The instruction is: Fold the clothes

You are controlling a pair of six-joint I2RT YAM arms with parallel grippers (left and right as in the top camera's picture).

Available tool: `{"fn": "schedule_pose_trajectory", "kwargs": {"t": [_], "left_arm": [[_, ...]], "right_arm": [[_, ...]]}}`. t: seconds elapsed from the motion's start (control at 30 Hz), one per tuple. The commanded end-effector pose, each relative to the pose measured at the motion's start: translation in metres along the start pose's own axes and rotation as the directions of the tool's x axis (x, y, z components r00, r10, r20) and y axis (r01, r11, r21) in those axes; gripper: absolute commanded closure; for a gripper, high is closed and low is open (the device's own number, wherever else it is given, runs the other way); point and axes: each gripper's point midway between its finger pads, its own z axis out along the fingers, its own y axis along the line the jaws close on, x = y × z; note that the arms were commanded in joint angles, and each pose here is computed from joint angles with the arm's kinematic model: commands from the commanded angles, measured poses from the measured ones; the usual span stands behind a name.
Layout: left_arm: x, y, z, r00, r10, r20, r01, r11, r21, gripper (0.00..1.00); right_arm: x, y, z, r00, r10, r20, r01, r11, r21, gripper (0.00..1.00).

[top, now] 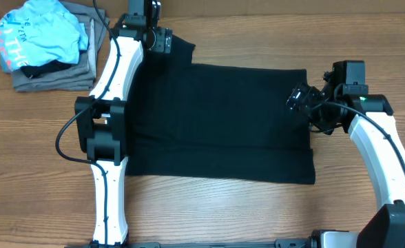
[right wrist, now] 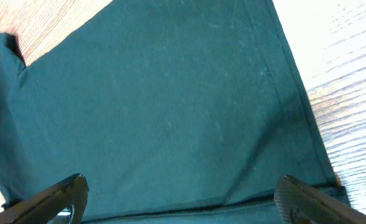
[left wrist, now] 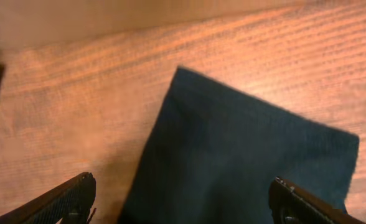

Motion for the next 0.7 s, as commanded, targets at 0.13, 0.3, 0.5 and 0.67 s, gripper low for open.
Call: {"fn": "schedule_pose_trajectory", "kwargs": {"t": [0.13, 0.3, 0.5, 0.67], "left_arm": [[0.003, 0.011, 0.036, 0.998, 0.044, 0.035, -0.042, 0.998, -0.048, 0.07], [0.009, 0.015, 0.056, 0.998, 0.037, 0.051, -0.034, 0.998, -0.056, 0.00], [0.016, 0.016, 0.066, 0.998, 0.036, 0.046, -0.034, 0.998, -0.058, 0.01], [0.017, 0.016, 0.069, 0.998, 0.035, 0.048, -0.032, 0.998, -0.051, 0.03]], "right_arm": [[-0.003, 0.001, -0.002, 1.000, -0.014, 0.014, 0.013, 1.000, 0.011, 0.00], [0.000, -0.008, 0.000, 1.000, -0.007, 0.007, 0.007, 0.999, 0.050, 0.00], [-0.003, -0.011, 0.004, 1.000, -0.008, 0.017, 0.006, 0.998, 0.070, 0.00], [-0.009, -0.013, 0.010, 0.999, -0.011, 0.031, 0.008, 0.997, 0.080, 0.00]]}}
